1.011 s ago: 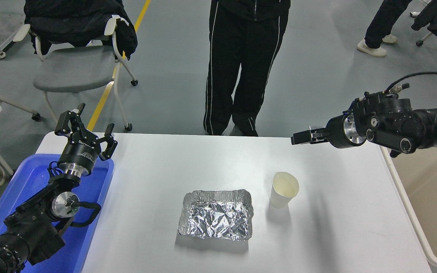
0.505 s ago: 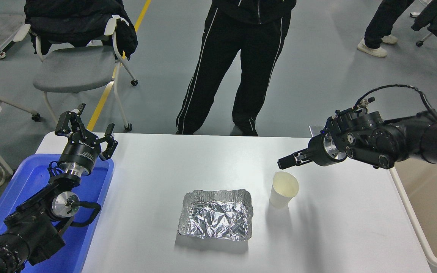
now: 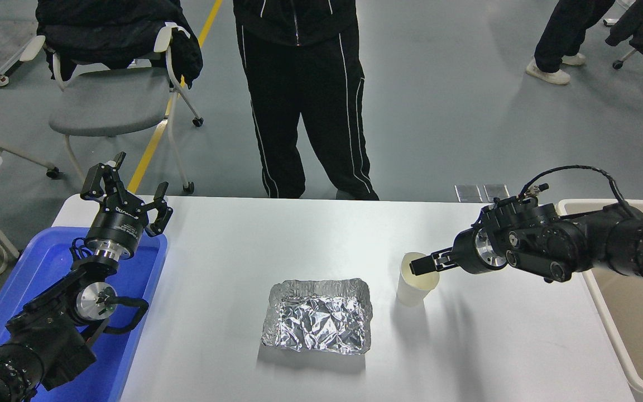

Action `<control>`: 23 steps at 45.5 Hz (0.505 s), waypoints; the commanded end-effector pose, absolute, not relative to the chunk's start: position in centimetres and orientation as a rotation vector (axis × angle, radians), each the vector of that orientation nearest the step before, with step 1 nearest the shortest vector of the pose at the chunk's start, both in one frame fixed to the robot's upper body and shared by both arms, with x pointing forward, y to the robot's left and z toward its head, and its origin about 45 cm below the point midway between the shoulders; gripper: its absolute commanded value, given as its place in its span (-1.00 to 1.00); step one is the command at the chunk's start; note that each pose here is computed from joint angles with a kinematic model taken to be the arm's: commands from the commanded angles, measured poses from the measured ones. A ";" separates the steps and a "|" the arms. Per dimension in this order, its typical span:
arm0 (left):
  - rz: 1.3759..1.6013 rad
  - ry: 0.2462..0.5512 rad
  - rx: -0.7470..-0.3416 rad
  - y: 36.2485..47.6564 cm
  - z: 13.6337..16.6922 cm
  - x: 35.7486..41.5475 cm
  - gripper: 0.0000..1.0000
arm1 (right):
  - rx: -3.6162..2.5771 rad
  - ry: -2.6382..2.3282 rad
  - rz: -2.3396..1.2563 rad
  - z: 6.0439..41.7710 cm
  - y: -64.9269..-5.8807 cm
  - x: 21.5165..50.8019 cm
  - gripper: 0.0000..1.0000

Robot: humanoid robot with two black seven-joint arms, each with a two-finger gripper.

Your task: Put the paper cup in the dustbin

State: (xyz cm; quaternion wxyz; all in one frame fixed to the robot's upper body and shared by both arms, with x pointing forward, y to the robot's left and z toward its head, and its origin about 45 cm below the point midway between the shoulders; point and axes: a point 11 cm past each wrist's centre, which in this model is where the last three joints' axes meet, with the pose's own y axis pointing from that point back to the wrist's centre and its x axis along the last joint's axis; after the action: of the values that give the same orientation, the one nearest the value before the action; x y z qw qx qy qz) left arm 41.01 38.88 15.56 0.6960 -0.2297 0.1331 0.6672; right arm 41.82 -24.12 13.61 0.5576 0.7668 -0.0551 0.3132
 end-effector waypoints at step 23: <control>1.488 0.298 -0.512 38.9 15.55 41.01 1.00 | 1.772 -0.088 0.723 12.0 -25.7 40.7 -1.00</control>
State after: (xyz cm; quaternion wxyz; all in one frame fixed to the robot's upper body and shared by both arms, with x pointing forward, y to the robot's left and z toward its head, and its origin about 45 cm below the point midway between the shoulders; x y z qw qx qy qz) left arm 41.01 38.88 15.56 0.6959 -0.2297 0.1330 0.6672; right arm 41.19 -25.42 12.54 0.5720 0.7564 -0.0433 0.3143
